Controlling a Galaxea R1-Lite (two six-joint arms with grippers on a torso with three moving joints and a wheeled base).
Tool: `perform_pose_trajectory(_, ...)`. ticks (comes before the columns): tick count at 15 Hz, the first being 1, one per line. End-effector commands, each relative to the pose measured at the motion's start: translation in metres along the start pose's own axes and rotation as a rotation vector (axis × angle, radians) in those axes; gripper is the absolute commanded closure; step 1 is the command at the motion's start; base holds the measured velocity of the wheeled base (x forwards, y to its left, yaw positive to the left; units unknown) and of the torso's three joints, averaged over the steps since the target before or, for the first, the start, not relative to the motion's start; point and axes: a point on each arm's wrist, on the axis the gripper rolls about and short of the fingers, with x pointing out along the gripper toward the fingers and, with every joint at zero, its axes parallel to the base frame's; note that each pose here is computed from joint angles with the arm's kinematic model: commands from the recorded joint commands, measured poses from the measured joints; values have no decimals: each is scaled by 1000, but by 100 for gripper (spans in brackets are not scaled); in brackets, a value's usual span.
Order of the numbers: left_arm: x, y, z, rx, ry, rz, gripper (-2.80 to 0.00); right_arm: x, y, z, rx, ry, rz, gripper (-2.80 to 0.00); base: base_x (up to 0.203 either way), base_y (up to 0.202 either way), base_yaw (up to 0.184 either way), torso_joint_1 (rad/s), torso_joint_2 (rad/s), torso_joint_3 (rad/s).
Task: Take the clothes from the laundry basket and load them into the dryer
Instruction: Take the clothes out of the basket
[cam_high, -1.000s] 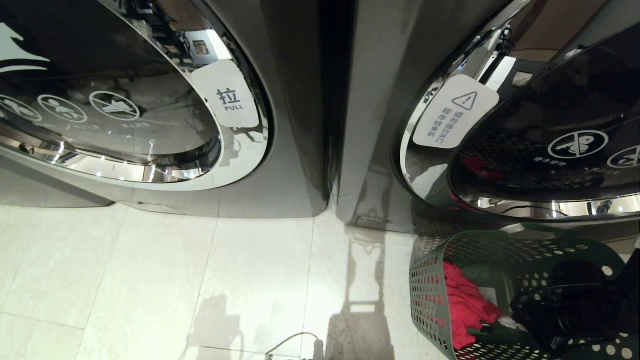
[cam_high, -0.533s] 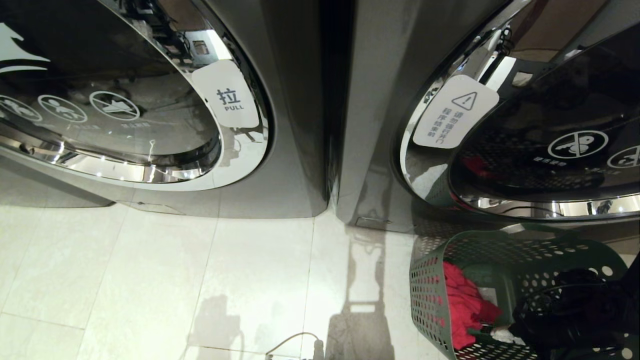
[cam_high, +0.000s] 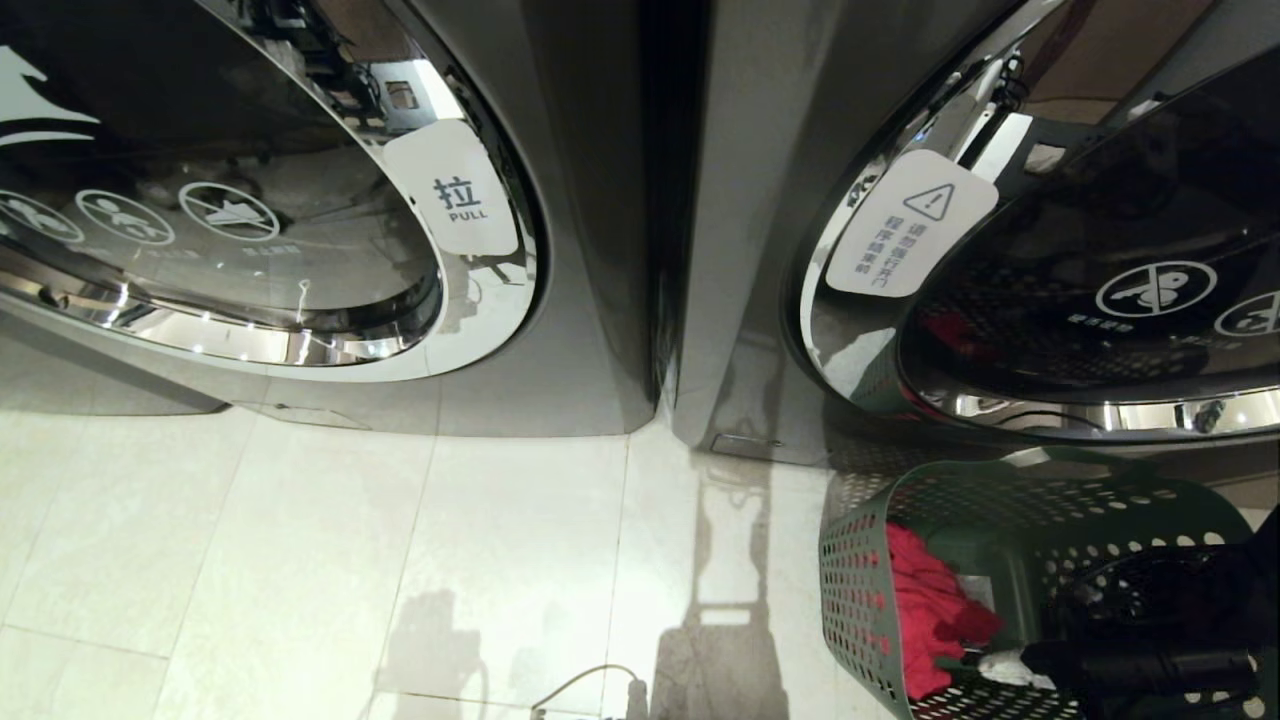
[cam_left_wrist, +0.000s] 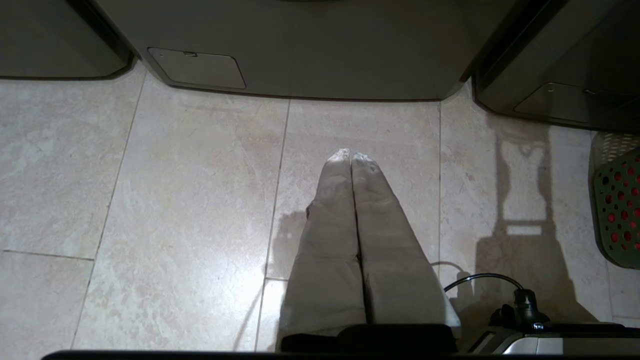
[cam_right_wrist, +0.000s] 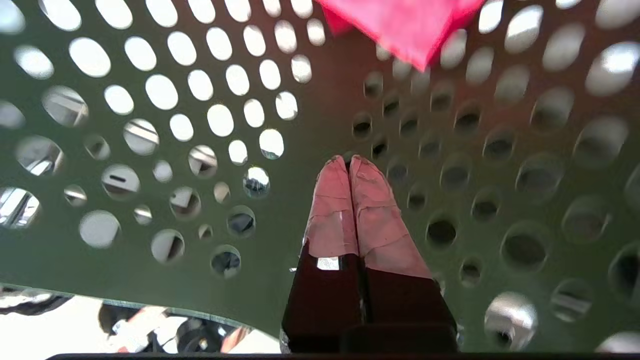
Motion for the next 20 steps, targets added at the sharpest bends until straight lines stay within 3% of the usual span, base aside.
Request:
perform_pose_trajectory(1,2,0,-9,0,29,0,0,2,-1,8,-7,-9,8,-280,0,0,0,0,0,0)
perform_pose_trajectory(4,2,0,-9,0,29,0,0,7,-4,14,-42,-42,4,-280,0,0,0,0,0,0)
perform_pose_trajectory(6,2,0,-9,0,29,0,0,12,-3,18,-85,-87,-68,-280,0,0,0,0,0,0)
perform_pose_trajectory(9,2,0,-9,0,29,0,0,19,1,17,-151,-120,-89,-280,0,0,0,0,0,0)
perform_pose_trajectory(11,2,0,-9,0,31,0,0,31,8,11,-215,-168,-166,-280,0,0,0,0,0,0)
perform_pose_trajectory(14,2,0,-9,0,29,0,0,49,24,9,-226,-260,-164,-280,0,0,0,0,0,0)
perform_pose_trajectory(16,2,0,-9,0,29,0,0,66,23,8,-243,-277,-196,-280,0,0,0,0,0,0)
perform_pose_trajectory(19,2,0,-9,0,29,0,0,74,24,16,-252,-325,-166,-280,0,0,0,0,0,0)
perform_pose_trajectory(20,2,0,-9,0,29,0,0,76,27,22,-287,-358,-142,-280,0,0,0,0,0,0)
